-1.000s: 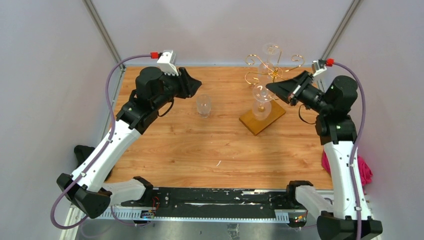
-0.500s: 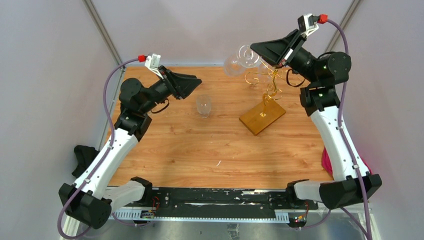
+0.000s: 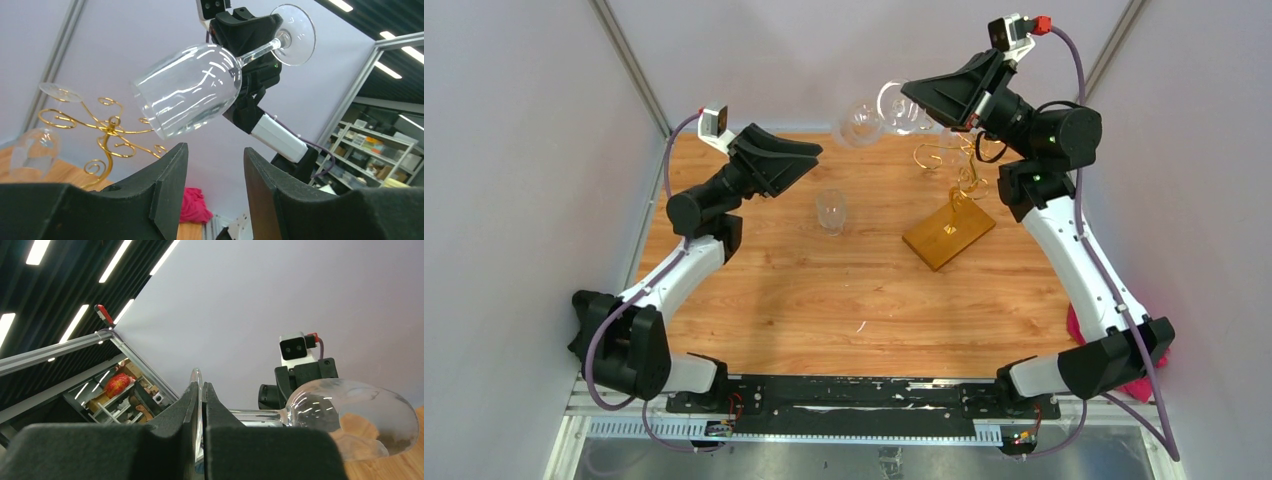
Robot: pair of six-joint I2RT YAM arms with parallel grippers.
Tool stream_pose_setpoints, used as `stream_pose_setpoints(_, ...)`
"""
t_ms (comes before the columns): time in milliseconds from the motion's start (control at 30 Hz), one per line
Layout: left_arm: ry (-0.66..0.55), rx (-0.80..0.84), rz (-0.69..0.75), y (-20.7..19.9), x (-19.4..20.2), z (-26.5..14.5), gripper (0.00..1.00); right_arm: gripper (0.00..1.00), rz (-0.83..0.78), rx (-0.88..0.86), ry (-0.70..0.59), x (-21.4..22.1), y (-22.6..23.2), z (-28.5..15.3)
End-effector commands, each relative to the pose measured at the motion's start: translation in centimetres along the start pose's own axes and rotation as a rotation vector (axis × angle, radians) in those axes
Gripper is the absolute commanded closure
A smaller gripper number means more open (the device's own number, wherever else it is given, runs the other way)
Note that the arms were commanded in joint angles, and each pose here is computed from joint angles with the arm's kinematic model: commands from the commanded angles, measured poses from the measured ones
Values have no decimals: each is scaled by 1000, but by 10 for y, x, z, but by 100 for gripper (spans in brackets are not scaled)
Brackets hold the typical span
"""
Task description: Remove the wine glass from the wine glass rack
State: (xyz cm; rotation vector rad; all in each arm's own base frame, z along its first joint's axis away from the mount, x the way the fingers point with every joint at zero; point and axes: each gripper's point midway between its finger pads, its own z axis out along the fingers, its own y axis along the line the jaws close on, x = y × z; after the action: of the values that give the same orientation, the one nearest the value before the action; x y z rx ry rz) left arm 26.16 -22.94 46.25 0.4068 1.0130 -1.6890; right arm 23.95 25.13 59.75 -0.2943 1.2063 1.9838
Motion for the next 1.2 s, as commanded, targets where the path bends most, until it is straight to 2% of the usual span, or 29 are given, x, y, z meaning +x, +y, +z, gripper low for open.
stream_pose_setpoints(0, -4, 128, 39, -32, -1, -10, 50, 100, -122, -137, -4, 4, 60, -1)
stream_pose_setpoints(667, -30, 90, 6, -8, -6, -7, 51, 100, -40, -151, 69, 38, 49, 19)
stream_pose_setpoints(800, -29, 119, 24, -22, -12, -4, 51, 100, -9, -160, 75, 44, 38, 21)
stream_pose_setpoints(1000, -26, 201, 94, -72, -20, -4, 53, 100, 23, -245, 65, 47, 23, 21)
stream_pose_setpoints(1167, -24, 235, 122, -98, -21, -9, 53, 100, 79, -300, 63, 51, 7, 23)
